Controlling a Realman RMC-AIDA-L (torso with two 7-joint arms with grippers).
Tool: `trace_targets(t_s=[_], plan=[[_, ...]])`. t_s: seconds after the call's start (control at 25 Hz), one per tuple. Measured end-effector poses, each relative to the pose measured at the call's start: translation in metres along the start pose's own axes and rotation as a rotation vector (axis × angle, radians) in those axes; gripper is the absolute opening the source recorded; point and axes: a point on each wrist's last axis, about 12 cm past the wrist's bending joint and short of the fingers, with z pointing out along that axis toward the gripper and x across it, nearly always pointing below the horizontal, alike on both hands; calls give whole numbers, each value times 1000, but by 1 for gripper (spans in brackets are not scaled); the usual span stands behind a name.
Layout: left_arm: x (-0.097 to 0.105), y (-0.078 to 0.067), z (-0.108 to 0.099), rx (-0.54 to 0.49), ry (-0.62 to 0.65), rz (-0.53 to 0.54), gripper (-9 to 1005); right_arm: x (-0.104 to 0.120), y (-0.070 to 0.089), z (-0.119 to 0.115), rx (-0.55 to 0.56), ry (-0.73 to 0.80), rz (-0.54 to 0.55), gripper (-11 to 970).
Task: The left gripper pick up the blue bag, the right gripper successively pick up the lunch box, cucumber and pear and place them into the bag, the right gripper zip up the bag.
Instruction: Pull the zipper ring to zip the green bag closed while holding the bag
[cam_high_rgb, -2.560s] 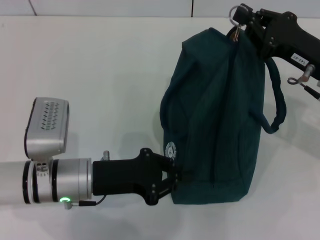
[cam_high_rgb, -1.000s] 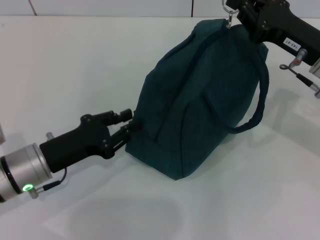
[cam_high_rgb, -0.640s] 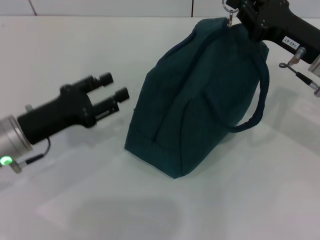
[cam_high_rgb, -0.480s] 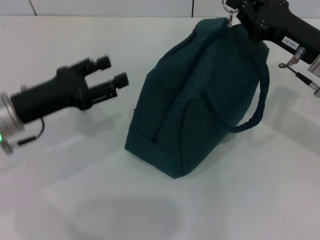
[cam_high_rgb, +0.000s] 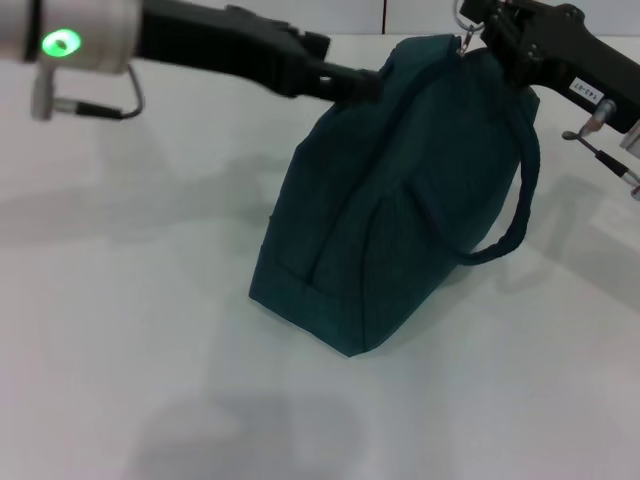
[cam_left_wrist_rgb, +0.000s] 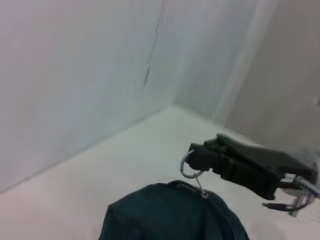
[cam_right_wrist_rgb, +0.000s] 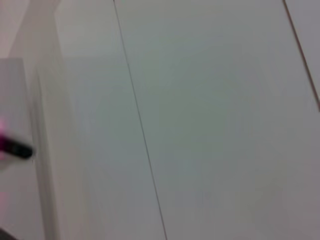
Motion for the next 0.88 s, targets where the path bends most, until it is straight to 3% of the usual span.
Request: trace_targets(t_s=[0.16, 0.32, 0.56, 0.88], plan=[[-26, -24, 22, -46, 95, -2, 883, 0, 0, 0, 2, -2, 2, 9], [-37, -36, 39, -59, 140, 0, 884, 0, -1, 0, 2, -1, 0, 9], [-43, -42, 55, -100, 164, 15, 881, -2, 0, 4, -7, -3, -3, 9], [-43, -36, 68, -130, 202, -1, 838, -1, 1, 5, -13, -2, -2, 8]])
